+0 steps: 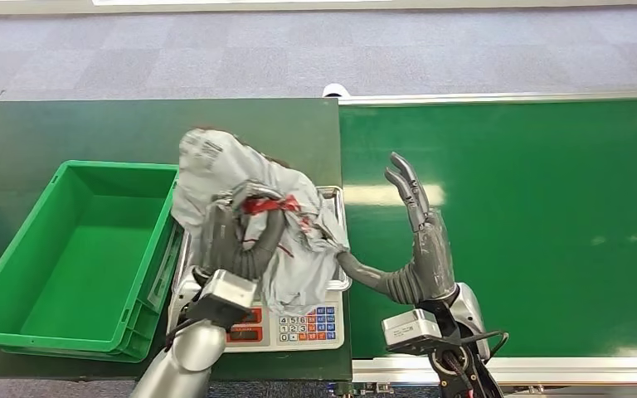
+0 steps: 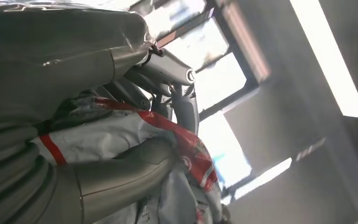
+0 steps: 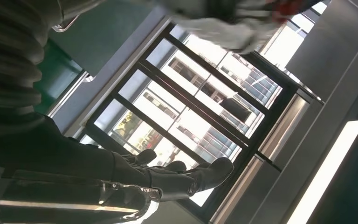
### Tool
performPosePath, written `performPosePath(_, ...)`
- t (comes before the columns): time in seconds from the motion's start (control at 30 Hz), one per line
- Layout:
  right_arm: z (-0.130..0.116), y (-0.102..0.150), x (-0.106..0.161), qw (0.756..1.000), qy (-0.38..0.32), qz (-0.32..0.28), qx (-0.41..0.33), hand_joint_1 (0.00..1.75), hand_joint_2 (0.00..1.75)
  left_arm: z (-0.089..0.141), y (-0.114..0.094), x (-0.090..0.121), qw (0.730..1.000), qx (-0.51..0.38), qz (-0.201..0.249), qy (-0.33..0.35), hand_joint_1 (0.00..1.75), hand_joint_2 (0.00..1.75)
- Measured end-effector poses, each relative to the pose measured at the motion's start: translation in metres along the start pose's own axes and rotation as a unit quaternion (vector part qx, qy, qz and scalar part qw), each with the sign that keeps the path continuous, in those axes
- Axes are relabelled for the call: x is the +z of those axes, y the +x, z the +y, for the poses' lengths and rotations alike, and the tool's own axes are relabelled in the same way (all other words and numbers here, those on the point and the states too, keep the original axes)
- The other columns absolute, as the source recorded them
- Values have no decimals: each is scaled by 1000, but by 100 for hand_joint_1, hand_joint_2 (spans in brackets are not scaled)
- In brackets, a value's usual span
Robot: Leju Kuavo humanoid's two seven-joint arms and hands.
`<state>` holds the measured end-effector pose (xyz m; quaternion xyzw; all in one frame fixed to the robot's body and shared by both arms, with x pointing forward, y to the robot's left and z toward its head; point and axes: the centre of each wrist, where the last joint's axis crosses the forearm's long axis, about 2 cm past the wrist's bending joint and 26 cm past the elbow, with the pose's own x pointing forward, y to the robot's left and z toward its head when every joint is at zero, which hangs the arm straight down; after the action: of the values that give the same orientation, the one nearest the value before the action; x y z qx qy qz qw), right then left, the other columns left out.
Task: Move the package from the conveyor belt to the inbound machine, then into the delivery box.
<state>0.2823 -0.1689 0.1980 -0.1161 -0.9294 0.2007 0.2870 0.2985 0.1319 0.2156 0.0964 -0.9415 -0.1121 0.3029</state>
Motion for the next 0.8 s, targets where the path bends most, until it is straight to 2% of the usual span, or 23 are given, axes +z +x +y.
performPosePath(0.1, -1, -1, 1, 1000, -4, 1, 4, 0, 175, 19, 12, -8, 994, -66, -47, 74, 175, 175)
performPosePath(0.23, -2, -1, 5, 1000, -7, 6, 8, 0, 175, 42, 13, -13, 982, -126, -40, 132, 175, 175)
performPosePath(0.37, -1, -1, 9, 1000, -12, 11, 12, 0, 175, 60, 3, -11, 973, -167, -1, 159, 175, 175)
performPosePath(0.47, -2, -1, 11, 1000, -16, 14, 17, 0, 175, 78, -12, -8, 961, -204, 57, 179, 173, 175)
performPosePath(0.53, -2, -1, 12, 1000, -16, 17, 20, 0, 175, 90, -26, -5, 950, -225, 99, 191, 164, 175)
performPosePath(0.57, -2, -1, 12, 999, -15, 18, 21, 0, 175, 96, -32, -3, 945, -234, 120, 195, 140, 175)
performPosePath(0.67, -2, -1, 12, 999, -14, 23, 23, 0, 175, 110, -51, 4, 930, -255, 174, 201, 27, 175)
performPosePath(0.7, -2, -1, 11, 999, -14, 24, 24, 0, 175, 114, -56, 6, 925, -260, 189, 203, 7, 175)
performPosePath(0.8, -2, -1, 10, 999, -14, 27, 25, 0, 175, 122, -67, 12, 912, -275, 220, 208, 0, 175)
